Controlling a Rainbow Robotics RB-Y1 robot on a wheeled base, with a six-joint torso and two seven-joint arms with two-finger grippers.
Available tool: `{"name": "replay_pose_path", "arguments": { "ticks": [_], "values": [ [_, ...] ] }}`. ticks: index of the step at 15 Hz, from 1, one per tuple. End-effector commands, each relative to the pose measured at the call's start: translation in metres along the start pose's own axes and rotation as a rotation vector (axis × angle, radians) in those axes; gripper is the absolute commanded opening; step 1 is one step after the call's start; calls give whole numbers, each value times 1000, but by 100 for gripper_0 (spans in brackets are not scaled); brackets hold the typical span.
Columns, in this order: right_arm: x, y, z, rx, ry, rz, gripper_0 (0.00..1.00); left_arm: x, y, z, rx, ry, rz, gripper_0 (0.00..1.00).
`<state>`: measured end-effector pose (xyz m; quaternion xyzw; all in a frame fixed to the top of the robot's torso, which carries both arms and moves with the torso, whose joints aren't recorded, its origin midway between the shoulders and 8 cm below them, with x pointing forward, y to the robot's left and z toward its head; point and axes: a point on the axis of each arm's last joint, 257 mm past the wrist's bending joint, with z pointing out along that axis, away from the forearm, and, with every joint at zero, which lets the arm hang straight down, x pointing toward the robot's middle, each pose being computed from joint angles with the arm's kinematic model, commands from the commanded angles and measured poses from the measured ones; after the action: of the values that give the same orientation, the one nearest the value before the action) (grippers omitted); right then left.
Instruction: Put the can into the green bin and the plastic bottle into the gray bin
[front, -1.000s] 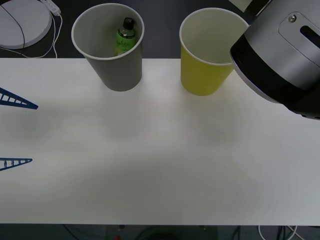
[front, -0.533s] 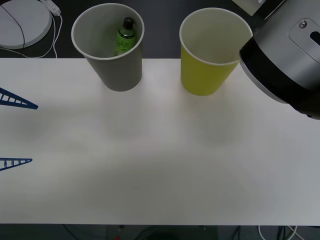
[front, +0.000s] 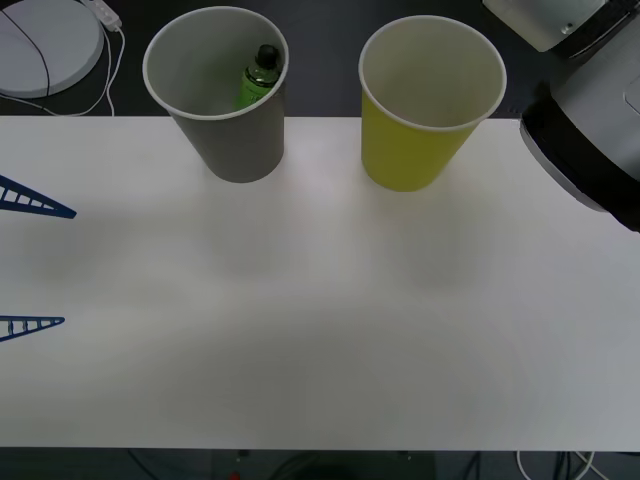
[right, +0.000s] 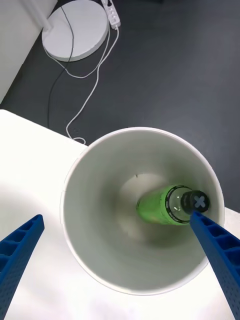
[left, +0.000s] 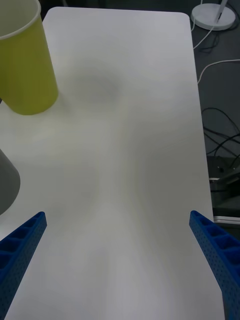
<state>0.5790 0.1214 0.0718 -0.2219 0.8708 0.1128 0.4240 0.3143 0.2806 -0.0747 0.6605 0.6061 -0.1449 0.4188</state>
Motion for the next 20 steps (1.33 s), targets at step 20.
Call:
{"name": "replay_pose_path", "arguments": {
  "ticks": [20],
  "values": [
    [74, -39, -62, -93, -68, -167, 100, 0, 0, 0, 0, 0, 0, 100]
  ]
}}
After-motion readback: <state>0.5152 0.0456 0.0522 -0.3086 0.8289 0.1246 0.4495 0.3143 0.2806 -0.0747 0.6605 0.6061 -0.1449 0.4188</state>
